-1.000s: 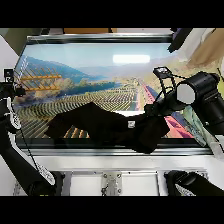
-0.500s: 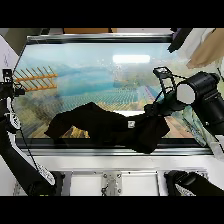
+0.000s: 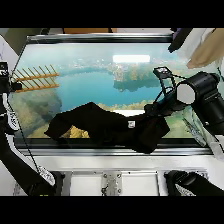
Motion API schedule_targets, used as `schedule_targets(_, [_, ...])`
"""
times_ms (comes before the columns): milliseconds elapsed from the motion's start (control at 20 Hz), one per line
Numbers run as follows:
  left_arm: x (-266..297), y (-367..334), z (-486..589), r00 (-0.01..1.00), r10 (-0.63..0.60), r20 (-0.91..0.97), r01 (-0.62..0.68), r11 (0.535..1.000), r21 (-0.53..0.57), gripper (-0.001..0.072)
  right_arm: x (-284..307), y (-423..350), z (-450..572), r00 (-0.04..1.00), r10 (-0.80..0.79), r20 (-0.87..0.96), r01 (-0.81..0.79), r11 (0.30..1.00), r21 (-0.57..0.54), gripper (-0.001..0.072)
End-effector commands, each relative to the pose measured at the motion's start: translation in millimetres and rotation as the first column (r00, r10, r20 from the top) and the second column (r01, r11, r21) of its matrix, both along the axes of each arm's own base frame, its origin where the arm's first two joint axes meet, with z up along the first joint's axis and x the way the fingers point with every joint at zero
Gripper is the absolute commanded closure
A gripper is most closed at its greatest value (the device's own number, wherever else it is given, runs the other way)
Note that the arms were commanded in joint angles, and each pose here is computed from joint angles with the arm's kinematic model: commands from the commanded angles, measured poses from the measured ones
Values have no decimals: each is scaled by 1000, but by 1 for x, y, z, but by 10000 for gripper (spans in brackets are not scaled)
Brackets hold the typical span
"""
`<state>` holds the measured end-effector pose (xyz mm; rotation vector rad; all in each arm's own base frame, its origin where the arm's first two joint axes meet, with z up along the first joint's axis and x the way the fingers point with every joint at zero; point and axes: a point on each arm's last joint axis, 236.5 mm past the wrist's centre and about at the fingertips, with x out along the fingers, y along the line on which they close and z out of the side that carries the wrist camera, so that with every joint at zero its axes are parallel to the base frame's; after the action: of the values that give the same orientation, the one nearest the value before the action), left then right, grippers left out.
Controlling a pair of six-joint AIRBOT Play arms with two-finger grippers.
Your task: Fold the clothes and pants, and hang the long-sleeved shirts on hangers.
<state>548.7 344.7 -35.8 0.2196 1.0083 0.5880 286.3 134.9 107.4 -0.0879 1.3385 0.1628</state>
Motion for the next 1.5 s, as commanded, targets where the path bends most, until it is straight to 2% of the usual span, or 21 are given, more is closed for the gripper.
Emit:
schedule_targets(0, [-5,-24,43,1000,2,-5,-2,1000,4,683,0,0,0,1000,0,-1,0,1000,0,692])
schedule_targets(250, [-11,-82,120,998,-65,8,65,998,15,683,0,0,0,1000,0,-1,0,1000,0,692])
schedule_targets(350, [-11,-132,145,981,-191,20,192,979,-62,683,0,0,0,1000,0,-1,0,1000,0,692])
schedule_targets(400, [-13,-168,156,951,-308,15,308,945,-115,683,0,0,0,1000,0,-1,0,1000,0,692])
schedule_targets(450, [-20,-208,165,891,-453,0,447,878,-174,683,0,0,0,1000,0,-1,0,1000,0,692])
schedule_targets(500, [-32,-250,171,808,-590,-7,571,785,-241,683,0,0,0,1000,0,-1,0,1000,0,692])
schedule_targets(550, [-49,-292,177,700,-714,4,679,664,-313,683,0,0,0,1000,0,-1,0,1000,0,692])
schedule_targets(600, [-71,-335,184,562,-827,35,770,507,-389,683,0,0,0,1000,0,-1,0,1000,0,692])
schedule_targets(650, [-98,-372,191,427,-901,73,816,350,-460,683,0,0,0,1000,0,-1,0,1000,0,692])
schedule_targets(700, [-124,-398,197,328,-939,106,821,228,-524,683,0,0,0,1000,0,-1,0,1000,0,692])
schedule_targets(750, [-147,-412,200,269,-957,108,799,159,-580,683,0,0,0,1000,0,0,0,1000,0,692])
schedule_targets(850, [-157,-413,198,292,-955,56,788,207,-580,683,0,0,0,1000,0,-1,0,1000,0,692])
schedule_targets(950, [-175,-415,191,280,-960,5,776,223,-589,683,0,0,0,1000,0,-1,0,1000,0,692])
schedule_targets(1050, [-195,-419,182,207,-978,-2,780,167,-604,684,0,0,0,1000,0,-1,0,1000,0,692])
schedule_targets(1150, [-222,-420,170,100,-995,-8,786,84,-612,684,0,0,0,1000,0,-1,0,1000,0,692])
schedule_targets(1200, [-236,-419,165,73,-997,-6,781,61,-621,684,0,0,0,1000,0,-1,0,1000,0,692])
schedule_targets(1450, [-299,-419,151,42,-999,5,765,29,-643,684,0,0,0,1000,0,-1,0,1000,0,692])
